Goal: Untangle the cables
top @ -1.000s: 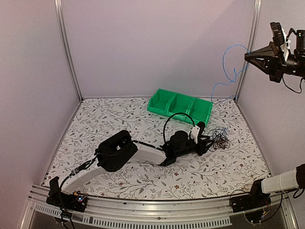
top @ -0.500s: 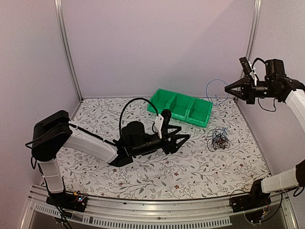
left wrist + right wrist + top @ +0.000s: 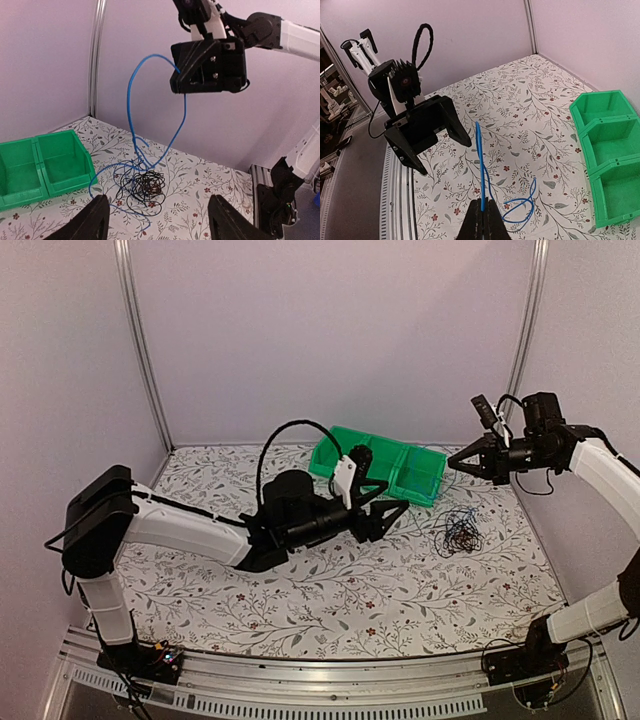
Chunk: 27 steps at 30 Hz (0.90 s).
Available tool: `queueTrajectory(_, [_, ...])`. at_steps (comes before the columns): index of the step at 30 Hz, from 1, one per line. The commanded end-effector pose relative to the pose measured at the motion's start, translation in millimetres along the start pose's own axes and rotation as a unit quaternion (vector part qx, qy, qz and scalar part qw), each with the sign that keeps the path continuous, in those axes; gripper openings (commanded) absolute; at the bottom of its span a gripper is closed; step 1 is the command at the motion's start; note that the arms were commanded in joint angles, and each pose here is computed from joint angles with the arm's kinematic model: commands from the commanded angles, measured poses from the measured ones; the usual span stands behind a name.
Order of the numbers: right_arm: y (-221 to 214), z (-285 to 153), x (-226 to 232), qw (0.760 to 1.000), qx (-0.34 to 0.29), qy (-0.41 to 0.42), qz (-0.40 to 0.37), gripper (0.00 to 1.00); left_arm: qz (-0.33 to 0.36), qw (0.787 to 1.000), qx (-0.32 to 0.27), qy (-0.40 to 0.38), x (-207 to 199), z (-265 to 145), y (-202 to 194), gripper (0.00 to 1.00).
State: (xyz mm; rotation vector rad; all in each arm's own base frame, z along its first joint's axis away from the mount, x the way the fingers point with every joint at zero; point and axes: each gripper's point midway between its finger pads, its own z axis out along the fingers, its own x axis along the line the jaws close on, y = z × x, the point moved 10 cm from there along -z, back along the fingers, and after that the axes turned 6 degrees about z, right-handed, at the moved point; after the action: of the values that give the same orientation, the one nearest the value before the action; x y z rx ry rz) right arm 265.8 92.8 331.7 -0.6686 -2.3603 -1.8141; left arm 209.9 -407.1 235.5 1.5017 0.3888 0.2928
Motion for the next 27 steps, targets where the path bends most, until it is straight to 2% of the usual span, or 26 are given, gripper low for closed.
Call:
queueTrajectory(1, [-6,12,-3,1.000,0.008,0.010,-0.002,0.00,-0.020,0.998,-0.052,-0.005,2,7,39,0.70])
queueTrajectory(6, [-8,23,-2,0.999,0.013,0.036,0.008,0.00,-0.058,0.996,-0.042,0.058,13,35,35,0.71])
queueTrajectory(7, [-8,25,-2,0.999,0.014,0.041,0.010,0.00,-0.065,0.994,-0.040,0.072,16,40,33,0.68])
queueTrajectory(10, [-9,30,3,0.998,0.016,0.060,0.015,0.00,-0.073,0.992,-0.051,0.085,23,53,27,0.44])
queueTrajectory(15, [2,24,22,0.993,-0.002,0.120,0.017,0.00,-0.083,0.983,-0.022,0.165,52,60,-5,0.33])
queueTrajectory(19, [18,12,43,0.986,-0.016,0.163,0.016,0.00,-0.156,0.961,-0.004,0.227,98,36,-36,0.22])
queueTrajectory(23, [33,4,56,0.984,-0.021,0.178,-0.011,0.00,-0.225,0.930,0.014,0.291,142,-8,-66,0.15])
queueTrajectory(27, [39,3,55,0.985,-0.024,0.169,-0.031,0.00,-0.236,0.913,0.017,0.332,156,-53,-78,0.09])
